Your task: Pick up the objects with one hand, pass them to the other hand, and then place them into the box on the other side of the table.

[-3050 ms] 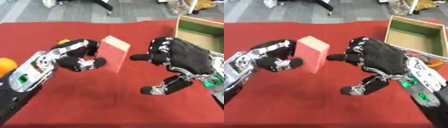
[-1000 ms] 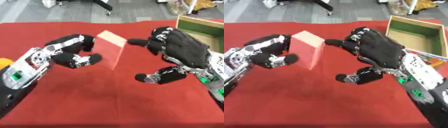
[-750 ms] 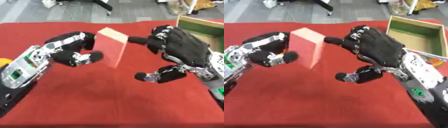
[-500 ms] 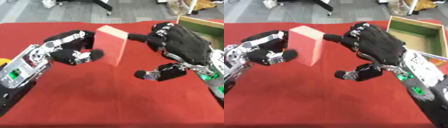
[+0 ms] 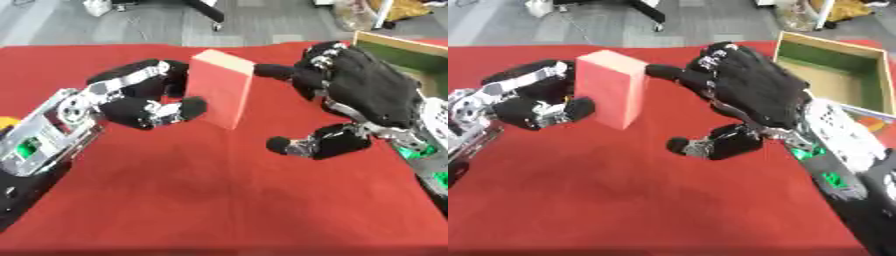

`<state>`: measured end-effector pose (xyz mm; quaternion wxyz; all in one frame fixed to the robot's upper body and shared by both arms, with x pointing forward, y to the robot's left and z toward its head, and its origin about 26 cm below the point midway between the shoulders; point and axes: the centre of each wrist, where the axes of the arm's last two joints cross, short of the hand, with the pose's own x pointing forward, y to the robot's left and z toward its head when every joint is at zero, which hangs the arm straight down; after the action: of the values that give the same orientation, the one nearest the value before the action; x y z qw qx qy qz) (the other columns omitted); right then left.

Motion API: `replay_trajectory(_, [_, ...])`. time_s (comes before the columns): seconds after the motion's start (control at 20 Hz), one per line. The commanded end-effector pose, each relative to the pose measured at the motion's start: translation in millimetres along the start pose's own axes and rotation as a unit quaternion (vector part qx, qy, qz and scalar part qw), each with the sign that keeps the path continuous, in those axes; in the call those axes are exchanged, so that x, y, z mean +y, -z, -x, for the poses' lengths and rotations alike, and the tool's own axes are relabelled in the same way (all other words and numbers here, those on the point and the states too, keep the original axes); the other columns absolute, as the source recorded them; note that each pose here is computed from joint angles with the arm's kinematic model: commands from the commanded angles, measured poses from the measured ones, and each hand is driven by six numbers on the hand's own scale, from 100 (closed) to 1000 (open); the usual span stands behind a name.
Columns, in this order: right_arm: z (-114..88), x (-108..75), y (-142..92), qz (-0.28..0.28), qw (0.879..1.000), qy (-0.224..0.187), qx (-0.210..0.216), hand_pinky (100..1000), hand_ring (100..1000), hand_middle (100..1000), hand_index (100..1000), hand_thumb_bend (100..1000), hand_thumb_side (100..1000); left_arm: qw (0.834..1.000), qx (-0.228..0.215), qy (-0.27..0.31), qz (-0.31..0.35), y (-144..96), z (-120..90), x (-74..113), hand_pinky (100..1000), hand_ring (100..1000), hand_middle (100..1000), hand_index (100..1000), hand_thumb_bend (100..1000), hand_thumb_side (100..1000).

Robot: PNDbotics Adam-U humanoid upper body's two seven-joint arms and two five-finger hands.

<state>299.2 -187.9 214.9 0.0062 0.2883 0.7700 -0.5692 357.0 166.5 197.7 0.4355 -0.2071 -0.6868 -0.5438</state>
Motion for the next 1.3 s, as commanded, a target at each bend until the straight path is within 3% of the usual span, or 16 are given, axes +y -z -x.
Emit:
replay_trajectory(0.05, [1,-7.2,2,0.004,1.000,-0.010,-0.001,418,266,227,912,526,420,1.000,0.006,0.023,-0.003,-2,-6,8.8,703,622,558,588,100,519])
replay_trajectory(1.3, [1,-8.7,5,0.005,1.000,-0.007,-0.001,407,255,219,910,518,418,0.999,0.026,0.030,0.005,-4,7,12.4,702,615,559,589,100,524])
